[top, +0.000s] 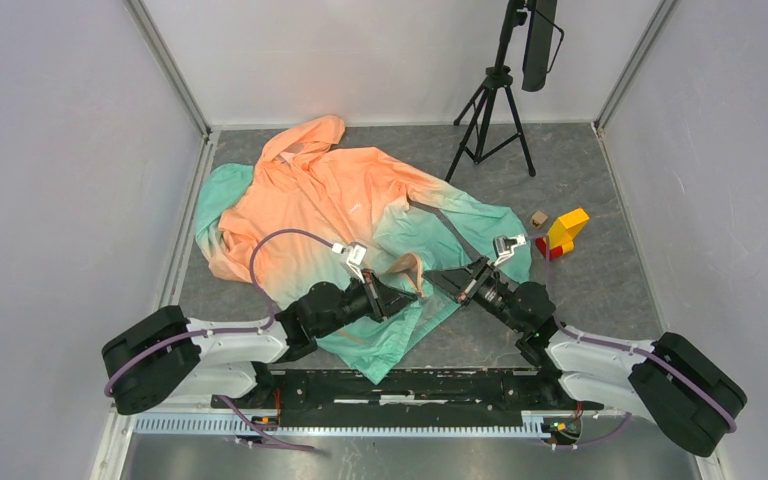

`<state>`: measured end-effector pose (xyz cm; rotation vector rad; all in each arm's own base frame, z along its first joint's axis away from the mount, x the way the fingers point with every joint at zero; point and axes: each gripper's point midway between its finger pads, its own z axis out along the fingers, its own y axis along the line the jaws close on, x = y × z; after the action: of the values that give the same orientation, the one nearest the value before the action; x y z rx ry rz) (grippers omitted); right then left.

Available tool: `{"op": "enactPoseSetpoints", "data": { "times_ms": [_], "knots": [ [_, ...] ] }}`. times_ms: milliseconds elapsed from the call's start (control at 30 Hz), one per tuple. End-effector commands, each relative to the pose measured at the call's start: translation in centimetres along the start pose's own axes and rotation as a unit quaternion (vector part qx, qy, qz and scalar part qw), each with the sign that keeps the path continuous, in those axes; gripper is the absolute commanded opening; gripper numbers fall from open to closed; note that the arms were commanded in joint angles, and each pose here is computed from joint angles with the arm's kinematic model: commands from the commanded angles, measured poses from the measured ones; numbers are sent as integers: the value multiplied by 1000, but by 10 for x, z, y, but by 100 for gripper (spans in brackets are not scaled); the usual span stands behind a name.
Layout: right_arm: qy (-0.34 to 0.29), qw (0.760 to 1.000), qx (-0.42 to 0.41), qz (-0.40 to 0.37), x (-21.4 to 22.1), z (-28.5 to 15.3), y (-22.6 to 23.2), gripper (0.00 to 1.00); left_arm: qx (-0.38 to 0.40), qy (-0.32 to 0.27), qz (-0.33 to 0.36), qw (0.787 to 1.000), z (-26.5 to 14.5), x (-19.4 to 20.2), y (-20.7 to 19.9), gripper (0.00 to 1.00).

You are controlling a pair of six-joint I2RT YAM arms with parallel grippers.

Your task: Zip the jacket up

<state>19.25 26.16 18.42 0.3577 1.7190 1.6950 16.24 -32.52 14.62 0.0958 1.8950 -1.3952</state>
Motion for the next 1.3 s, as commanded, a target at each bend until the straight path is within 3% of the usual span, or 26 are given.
{"op": "enactPoseSetpoints", "data": {
  "times_ms": [0, 700, 767, 867, 967, 1100, 1200, 1267],
  "knots": [
    [-30, 999, -4, 21, -9, 3, 7, 0, 16, -31, -8, 999, 3, -13, -10, 2],
    [-49, 998, -20, 39, -15, 9, 10, 0, 62, -17, -39, 997, -9, -3, -21, 2],
    [-37, 999, -22, 9, -14, 9, 9, 0, 39, -14, -39, 998, -10, -1, -12, 2],
    [32, 995, 56, -79, 3, 15, -25, 0, -52, 3, -32, 998, -14, 7, 22, 2],
    [136, 957, 160, -199, 22, 3, -75, 0, -132, 18, -18, 991, -25, 13, 50, 2],
    [234, 896, 222, -305, 28, -26, -110, 1, -192, 48, 3, 980, -39, 22, 72, 2],
    [329, 825, 284, -362, 29, -56, -134, 13, -200, 62, 3, 978, -43, 29, 78, 2],
    [361, 791, 303, -389, 26, -67, -137, 30, -201, 67, 2, 977, -43, 32, 79, 2]
  ]
}}
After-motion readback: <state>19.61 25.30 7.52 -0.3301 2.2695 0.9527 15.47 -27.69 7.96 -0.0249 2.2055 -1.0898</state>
